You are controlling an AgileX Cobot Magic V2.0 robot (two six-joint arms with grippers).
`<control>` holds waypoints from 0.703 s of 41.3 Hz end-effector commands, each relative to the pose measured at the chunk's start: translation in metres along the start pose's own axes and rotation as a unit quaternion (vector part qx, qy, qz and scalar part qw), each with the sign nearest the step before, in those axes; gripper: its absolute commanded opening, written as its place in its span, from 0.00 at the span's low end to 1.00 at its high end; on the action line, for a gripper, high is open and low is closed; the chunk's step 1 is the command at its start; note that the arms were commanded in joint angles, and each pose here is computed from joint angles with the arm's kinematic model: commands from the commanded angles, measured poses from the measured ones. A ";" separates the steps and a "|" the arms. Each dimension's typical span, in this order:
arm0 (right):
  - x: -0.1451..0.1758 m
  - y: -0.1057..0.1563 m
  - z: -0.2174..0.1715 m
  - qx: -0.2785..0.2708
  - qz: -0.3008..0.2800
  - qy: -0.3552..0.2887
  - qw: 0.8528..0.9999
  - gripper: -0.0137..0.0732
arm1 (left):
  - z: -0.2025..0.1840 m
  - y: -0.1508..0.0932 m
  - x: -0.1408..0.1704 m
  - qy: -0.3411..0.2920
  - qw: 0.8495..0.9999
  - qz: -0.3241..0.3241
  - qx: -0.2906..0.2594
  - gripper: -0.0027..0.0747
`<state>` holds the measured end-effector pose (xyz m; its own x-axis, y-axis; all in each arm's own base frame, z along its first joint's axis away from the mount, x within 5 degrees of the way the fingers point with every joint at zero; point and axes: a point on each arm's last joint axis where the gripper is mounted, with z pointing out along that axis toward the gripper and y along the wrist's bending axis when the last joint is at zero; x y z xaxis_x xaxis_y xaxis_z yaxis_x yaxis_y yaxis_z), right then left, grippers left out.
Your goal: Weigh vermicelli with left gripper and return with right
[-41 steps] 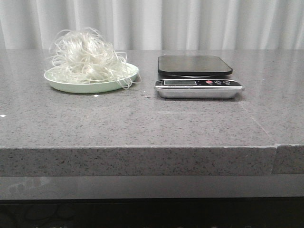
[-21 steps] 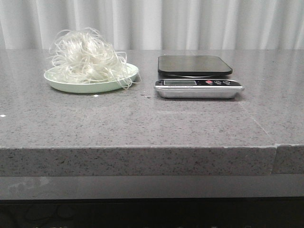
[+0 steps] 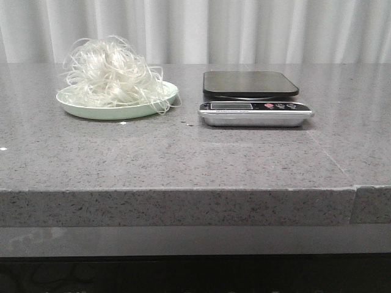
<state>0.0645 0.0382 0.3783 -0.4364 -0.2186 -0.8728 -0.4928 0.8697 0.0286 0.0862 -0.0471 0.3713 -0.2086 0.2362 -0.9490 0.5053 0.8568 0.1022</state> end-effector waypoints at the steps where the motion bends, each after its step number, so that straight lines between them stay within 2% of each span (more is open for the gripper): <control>1: -0.011 -0.001 -0.004 0.007 -0.002 -0.038 0.999 0.34 | -0.007 0.010 0.007 -0.047 0.997 -0.008 -0.062 0.22; 5: -0.011 -0.001 -0.004 0.007 -0.002 -0.038 0.999 0.34 | -0.011 0.013 0.034 -0.056 0.992 -0.017 -0.110 0.22; 15: -0.011 -0.001 -0.004 0.007 -0.002 -0.038 0.999 0.34 | -0.015 0.010 0.105 -0.125 0.970 -0.022 -0.207 0.22; 23: -0.011 -0.001 -0.004 0.007 -0.002 -0.038 0.999 0.34 | -0.009 0.007 0.150 -0.174 0.952 -0.045 -0.247 0.22; 29: -0.010 -0.001 -0.004 0.007 -0.002 -0.036 0.999 0.34 | -0.001 0.008 0.168 -0.190 0.946 -0.065 -0.256 0.22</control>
<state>0.0645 0.0382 0.3783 -0.4364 -0.2186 -0.8728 -0.4928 0.8697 0.0286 0.0562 -0.0016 0.2013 -0.0339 0.0623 -0.9975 0.0254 0.9978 0.0614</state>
